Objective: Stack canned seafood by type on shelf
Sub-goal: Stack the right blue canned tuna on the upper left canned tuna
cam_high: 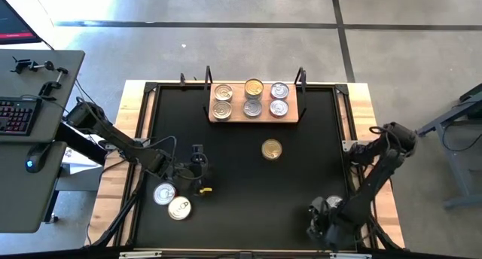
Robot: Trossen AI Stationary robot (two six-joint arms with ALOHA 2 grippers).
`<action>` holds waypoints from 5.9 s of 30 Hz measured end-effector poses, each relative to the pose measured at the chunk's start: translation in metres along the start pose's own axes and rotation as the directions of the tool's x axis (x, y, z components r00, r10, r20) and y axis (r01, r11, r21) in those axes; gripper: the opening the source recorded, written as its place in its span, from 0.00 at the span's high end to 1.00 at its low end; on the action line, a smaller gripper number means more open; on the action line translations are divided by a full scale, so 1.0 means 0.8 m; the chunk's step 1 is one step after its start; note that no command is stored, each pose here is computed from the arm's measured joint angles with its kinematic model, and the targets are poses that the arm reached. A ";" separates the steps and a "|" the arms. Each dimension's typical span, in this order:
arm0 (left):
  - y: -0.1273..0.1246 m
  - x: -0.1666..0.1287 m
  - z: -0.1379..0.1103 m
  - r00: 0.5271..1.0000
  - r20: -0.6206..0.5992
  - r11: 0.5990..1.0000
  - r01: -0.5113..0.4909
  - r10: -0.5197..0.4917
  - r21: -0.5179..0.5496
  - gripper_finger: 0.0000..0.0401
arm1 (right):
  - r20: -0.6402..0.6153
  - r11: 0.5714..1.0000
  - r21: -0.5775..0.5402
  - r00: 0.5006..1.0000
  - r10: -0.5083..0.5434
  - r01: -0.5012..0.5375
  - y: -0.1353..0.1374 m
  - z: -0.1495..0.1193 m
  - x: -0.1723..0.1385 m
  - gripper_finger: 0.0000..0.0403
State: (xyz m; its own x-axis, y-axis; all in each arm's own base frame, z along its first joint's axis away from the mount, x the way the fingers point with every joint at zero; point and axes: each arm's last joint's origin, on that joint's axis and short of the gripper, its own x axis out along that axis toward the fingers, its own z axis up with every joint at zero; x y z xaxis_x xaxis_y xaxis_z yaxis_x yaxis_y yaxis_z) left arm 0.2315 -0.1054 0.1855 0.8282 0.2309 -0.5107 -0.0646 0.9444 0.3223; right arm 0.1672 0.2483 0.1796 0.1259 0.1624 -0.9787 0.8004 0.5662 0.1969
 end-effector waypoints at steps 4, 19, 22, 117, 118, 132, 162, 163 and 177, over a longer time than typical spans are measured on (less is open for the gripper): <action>0.000 0.000 0.002 1.000 0.017 1.000 0.001 -0.001 0.003 1.00 | -0.022 0.998 -0.001 0.998 0.055 -0.056 0.008 0.034 0.014 0.99; 0.000 0.001 0.003 1.000 0.017 1.000 0.011 -0.011 -0.009 1.00 | 0.490 0.875 -0.475 0.797 0.352 -0.094 0.059 0.184 -0.009 1.00; 0.000 0.003 0.002 0.996 0.006 0.996 0.084 -0.084 -0.010 1.00 | 0.490 0.914 -0.406 0.844 0.219 -0.001 0.041 0.194 -0.003 1.00; 0.052 0.115 -0.005 0.956 0.190 0.974 0.224 -0.225 0.024 1.00 | 0.704 0.423 -0.710 0.575 0.417 0.563 0.040 0.292 0.079 0.53; 0.053 0.115 -0.004 0.959 0.190 0.977 0.210 -0.210 0.021 1.00 | 0.709 0.440 -0.705 0.571 0.414 0.556 0.040 0.292 0.079 0.57; 0.054 0.083 0.018 0.940 0.246 0.950 0.169 -0.235 0.263 0.76 | 0.631 0.576 -0.736 0.668 0.395 0.355 0.049 0.313 0.056 0.60; 0.038 0.134 -0.020 0.991 -0.019 0.971 0.131 -0.130 0.201 0.58 | 0.507 0.611 -0.767 0.766 0.394 0.194 0.050 0.344 0.039 0.44; 0.038 0.133 -0.020 0.992 -0.019 0.975 0.126 -0.125 0.181 0.58 | 0.514 0.625 -0.756 0.768 0.382 0.196 0.049 0.344 0.041 0.42; 0.046 0.080 -0.049 0.888 0.445 0.992 0.129 -0.118 0.005 0.58 | 0.753 0.768 -0.600 0.484 0.446 0.226 0.021 0.264 0.080 0.39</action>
State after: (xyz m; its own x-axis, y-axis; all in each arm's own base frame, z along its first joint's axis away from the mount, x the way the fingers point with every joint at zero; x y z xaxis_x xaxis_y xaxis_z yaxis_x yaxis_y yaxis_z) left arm 0.2606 -0.0464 0.1336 0.9906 -0.0103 -0.1367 0.0456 0.9651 0.2579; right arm 0.3120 0.0977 0.1076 0.8589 -0.2772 -0.4305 0.2913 0.9560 -0.0346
